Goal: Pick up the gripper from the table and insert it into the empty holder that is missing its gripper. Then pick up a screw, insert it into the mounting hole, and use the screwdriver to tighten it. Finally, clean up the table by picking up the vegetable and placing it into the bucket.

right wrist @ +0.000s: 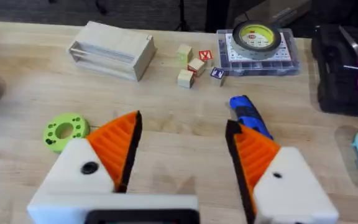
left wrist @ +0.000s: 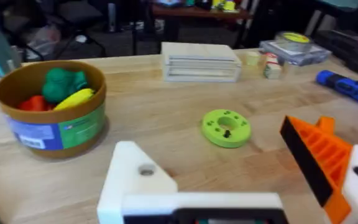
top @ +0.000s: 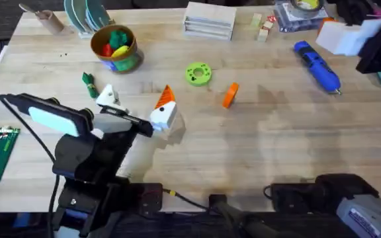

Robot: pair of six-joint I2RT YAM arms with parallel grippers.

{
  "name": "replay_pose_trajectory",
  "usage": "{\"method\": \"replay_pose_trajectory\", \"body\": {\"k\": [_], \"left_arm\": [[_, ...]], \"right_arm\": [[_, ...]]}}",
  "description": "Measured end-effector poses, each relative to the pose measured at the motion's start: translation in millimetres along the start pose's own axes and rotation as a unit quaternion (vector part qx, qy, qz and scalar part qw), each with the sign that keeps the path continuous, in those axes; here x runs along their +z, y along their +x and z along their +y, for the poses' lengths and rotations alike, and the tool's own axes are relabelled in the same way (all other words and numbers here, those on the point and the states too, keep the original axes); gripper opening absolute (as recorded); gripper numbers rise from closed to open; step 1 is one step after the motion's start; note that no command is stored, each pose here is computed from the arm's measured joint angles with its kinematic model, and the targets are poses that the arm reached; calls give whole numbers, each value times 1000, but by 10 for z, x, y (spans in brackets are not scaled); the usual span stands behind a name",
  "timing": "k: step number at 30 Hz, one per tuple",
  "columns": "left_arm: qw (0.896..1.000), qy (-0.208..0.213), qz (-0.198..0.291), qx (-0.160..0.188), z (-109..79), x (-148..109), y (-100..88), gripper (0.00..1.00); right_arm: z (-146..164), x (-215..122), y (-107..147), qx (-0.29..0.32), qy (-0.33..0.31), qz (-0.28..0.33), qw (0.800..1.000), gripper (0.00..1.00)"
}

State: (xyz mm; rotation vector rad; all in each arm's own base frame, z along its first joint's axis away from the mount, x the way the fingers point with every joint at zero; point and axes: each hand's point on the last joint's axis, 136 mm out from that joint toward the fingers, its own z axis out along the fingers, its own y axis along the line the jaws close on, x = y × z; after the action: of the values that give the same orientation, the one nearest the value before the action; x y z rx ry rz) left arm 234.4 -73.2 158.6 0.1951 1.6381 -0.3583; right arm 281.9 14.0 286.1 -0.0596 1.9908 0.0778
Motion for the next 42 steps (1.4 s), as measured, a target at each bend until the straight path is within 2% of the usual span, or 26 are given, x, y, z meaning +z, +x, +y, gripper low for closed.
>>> {"method": "replay_pose_trajectory", "body": {"k": [1, 2, 5, 17, 21, 22, 34, 42], "left_arm": [[1000, 8, 0, 0, -29, 0, -1, 990], [999, 34, 1, 1, -117, -4, 0, 991], [998, 57, 1, 2, -196, -11, -2, 990], [997, 71, 0, 24, -243, -18, -2, 990], [998, 60, -1, 24, -182, -17, -10, 990], [999, 44, -3, 21, -100, -17, -20, 990], [1000, -22, -10, 16, 251, -55, -63, 990], [1000, -5, -10, 16, 199, -56, -63, 990]], "right_arm": [[0, 0, 0, 0, 0, 0, 1000, 866], [0, 0, 0, 0, 0, 0, 1000, 867], [0, 0, 0, 0, 0, 0, 1000, 867], [0, 0, 0, 0, 0, 0, 1000, 866], [0, 0, 0, 0, 0, 0, 1000, 865], [0, 0, 0, 0, 0, 0, 1000, 868], [0, 0, 0, 0, 0, 0, 1000, 866], [0, 0, 0, 0, 0, 0, 1000, 867]]}}
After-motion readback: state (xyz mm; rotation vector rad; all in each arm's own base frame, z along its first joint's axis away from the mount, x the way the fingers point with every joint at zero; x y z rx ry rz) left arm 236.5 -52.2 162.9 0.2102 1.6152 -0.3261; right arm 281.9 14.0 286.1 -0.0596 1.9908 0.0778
